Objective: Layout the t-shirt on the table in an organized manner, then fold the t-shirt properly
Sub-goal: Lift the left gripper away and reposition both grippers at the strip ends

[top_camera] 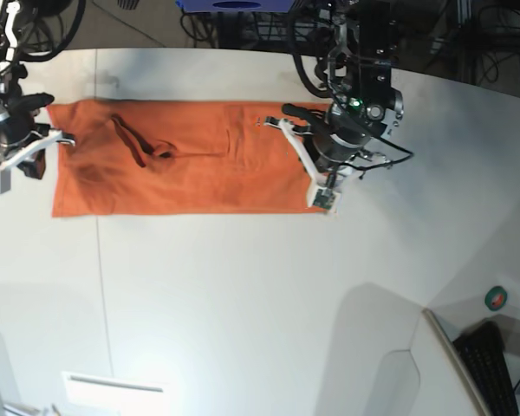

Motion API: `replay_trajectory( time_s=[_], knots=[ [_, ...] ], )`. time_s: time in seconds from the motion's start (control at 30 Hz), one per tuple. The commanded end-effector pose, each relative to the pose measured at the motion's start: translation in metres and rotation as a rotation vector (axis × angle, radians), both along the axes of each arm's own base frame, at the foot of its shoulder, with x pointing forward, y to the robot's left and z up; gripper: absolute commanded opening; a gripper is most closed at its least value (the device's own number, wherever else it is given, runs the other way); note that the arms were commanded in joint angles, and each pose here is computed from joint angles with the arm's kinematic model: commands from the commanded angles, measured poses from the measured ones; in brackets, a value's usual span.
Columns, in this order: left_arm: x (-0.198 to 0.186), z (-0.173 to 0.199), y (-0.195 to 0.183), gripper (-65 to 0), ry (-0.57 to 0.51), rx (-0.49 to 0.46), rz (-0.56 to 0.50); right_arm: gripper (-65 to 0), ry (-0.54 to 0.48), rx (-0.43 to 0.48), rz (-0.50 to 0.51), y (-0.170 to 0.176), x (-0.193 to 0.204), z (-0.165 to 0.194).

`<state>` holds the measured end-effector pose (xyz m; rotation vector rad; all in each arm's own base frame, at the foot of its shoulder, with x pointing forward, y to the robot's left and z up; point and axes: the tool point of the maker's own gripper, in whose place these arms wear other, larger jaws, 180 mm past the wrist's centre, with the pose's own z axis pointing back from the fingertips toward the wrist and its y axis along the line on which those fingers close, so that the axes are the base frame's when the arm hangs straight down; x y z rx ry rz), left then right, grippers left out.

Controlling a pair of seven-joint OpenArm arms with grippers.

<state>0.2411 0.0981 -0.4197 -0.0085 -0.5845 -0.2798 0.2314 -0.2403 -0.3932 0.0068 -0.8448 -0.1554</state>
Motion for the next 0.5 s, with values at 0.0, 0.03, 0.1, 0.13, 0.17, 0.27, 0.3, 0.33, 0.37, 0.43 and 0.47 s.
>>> replay_trajectory(
  time_s=[0.0, 0.03, 0.1, 0.13, 0.17, 0.27, 0.3, 0.33, 0.37, 0.43, 0.47],
  knots=[
    [0.002, 0.004, 0.024, -65.0, -0.023, 0.034, 0.04, -65.0, -0.06, 0.001, -0.009, -0.001, 0.011, 0.015],
    [-0.005, 0.001, 0.041, -65.0, -0.009, 0.055, 0.068, -65.0, -0.066, 0.009, -0.022, -0.002, 0.012, 0.015],
    [-0.016, 0.0, 0.076, -65.0, 0.001, 0.055, 0.129, -65.0, -0.056, 0.04, -0.062, -0.002, 0.014, 0.014],
    [-0.022, 0.0, 0.089, -65.0, 0.006, 0.036, 0.158, -62.1, -0.045, 0.048, -0.086, -0.006, 0.015, 0.014],
    [-0.026, 0.0, 0.104, -65.0, 0.006, 0.0, 0.195, -50.3, -0.031, 0.064, -0.111, -0.009, 0.016, 0.014],
    [-0.039, 0.003, 0.146, -65.0, -0.049, -0.166, 0.347, -20.0, 0.015, 0.101, -0.125, -0.013, 0.021, 0.013],
    [-0.043, 0.003, 0.162, -65.0, -0.077, -0.215, 0.405, -14.7, 0.037, 0.111, -0.1, -0.013, 0.023, 0.011],
    [-0.047, 0.003, 0.175, -65.0, -0.102, -0.256, 0.453, -12.8, 0.057, 0.119, -0.06, -0.011, 0.025, 0.006],
    [-0.051, 0.001, 0.183, -65.0, -0.111, -0.266, 0.471, -12.9, 0.068, 0.131, -0.028, -0.011, 0.028, 0.002],
    [-0.056, -0.003, 0.195, -65.0, -0.108, -0.243, 0.475, -13.5, 0.079, 0.157, -0.023, -0.021, 0.033, -0.008],
    [-0.058, -0.006, 0.198, -65.0, -0.106, -0.234, 0.481, -14.0, 0.088, 0.185, -0.049, -0.027, 0.034, -0.015]
  ],
)
